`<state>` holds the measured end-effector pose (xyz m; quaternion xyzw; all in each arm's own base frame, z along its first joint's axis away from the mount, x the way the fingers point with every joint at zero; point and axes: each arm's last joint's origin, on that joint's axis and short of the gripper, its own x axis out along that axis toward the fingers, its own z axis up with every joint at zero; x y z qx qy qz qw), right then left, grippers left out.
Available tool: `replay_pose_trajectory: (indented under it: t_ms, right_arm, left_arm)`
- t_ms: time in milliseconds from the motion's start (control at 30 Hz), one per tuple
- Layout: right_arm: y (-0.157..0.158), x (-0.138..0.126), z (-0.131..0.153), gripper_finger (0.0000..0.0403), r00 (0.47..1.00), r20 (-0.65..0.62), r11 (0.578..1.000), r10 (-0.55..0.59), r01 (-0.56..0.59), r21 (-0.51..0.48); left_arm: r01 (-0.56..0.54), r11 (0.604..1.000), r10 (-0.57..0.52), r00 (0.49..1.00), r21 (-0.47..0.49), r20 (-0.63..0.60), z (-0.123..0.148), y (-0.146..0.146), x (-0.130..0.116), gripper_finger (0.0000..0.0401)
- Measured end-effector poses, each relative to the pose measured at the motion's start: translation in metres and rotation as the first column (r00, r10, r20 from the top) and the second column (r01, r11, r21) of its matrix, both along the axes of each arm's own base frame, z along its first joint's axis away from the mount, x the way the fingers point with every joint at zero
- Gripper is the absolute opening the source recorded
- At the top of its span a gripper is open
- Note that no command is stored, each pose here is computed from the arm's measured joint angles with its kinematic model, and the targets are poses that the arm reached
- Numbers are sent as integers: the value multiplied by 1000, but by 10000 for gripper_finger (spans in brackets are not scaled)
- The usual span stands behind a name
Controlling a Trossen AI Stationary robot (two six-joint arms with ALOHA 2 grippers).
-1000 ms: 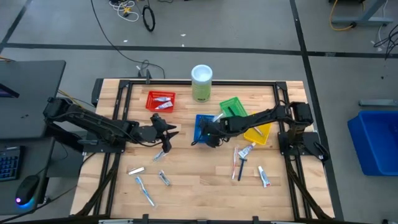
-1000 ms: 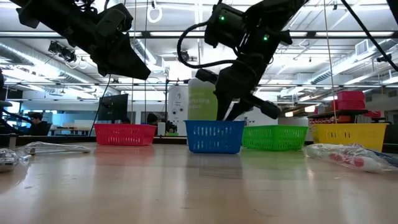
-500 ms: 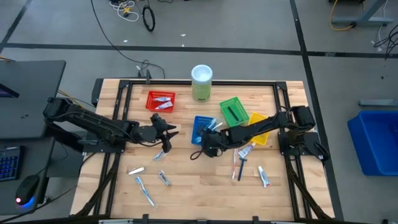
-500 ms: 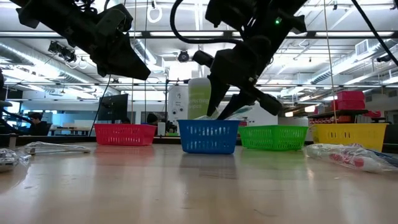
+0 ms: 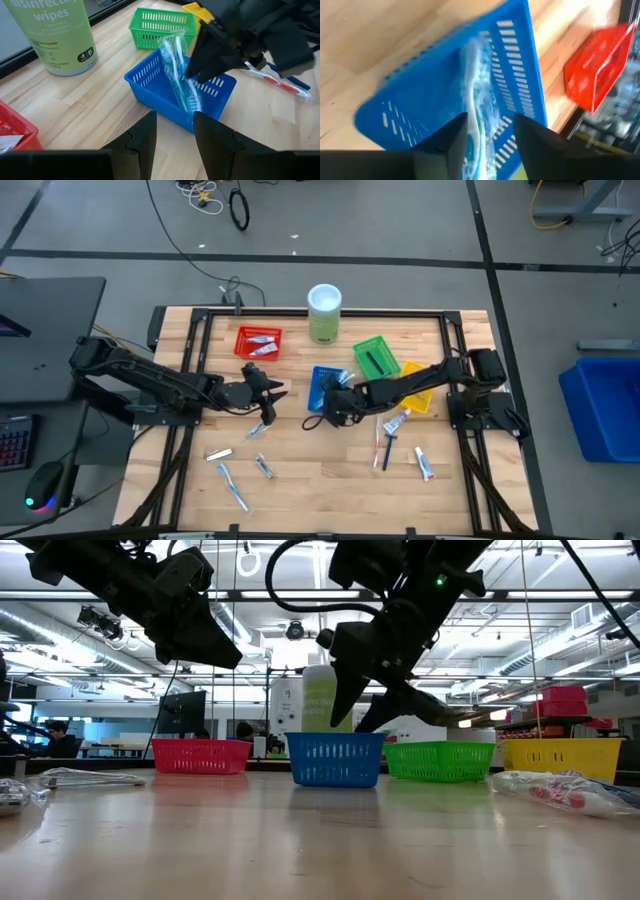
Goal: Pick & Place Travel size toiletries
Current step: Put the blue razor into the green bin
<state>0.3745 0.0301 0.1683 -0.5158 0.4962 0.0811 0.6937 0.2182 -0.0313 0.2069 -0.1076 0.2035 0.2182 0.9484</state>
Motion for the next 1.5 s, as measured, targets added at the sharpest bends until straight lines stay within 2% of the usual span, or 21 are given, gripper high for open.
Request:
replay_pose_trajectory:
  t_ms: [200, 267, 400, 533, 700, 833, 900, 1000, 1100, 1167, 1300, 1500]
  right_arm:
    - [2, -2, -1, 215, 996, 25, 996, -83, 82, 38]
    - [8, -3, 1, 222, 990, 56, 992, -129, 129, 3]
    - [21, -8, 7, 230, 984, 52, 972, -172, 178, -155]
    - [34, -19, 16, 234, 982, -8, 972, -186, 183, -147]
    - [43, -36, 44, 226, 963, 62, 964, -263, 265, -32]
    - [46, -55, 73, 212, 923, 120, 927, -364, 347, 146]
    - [49, -65, 88, 206, 902, 134, 892, -410, 366, 266]
    - [53, -79, 107, 197, 874, 112, 807, -473, 379, 453]
    - [58, -94, 123, 192, 888, 50, 741, -457, 348, 574]
    - [61, -104, 130, 189, 907, 11, 718, -422, 327, 614]
    - [61, -120, 136, 185, 920, 5, 705, -391, 296, 645]
    - [55, -137, 107, 184, 901, 32, 645, -433, 285, 709]
  left_arm:
    - [-1, 1000, 1, 1000, -2, 1, 0, 0, 0, 136]
    - [-7, 1000, 7, 1000, -13, 6, 0, 0, 0, 136]
    - [-8, 1000, 8, 1000, -11, 6, 0, 0, 0, 136]
    - [-38, 999, 38, 999, 6, 10, 0, 1, 0, 136]
    - [-52, 999, 52, 999, 13, 13, 0, 1, 0, 136]
    - [-52, 999, 52, 999, 13, 16, 1, 1, 0, 136]
    - [-53, 999, 53, 998, 10, 22, 1, 1, 0, 136]
    - [-54, 999, 54, 998, 8, 23, 1, 1, 0, 136]
    - [-54, 999, 54, 998, 8, 23, 1, 1, 0, 136]
    - [-54, 999, 54, 998, 8, 23, 1, 1, 0, 136]
    - [-54, 999, 54, 998, 6, 23, 1, 1, 0, 136]
    - [-54, 999, 54, 998, 4, 24, 1, 1, 0, 136]
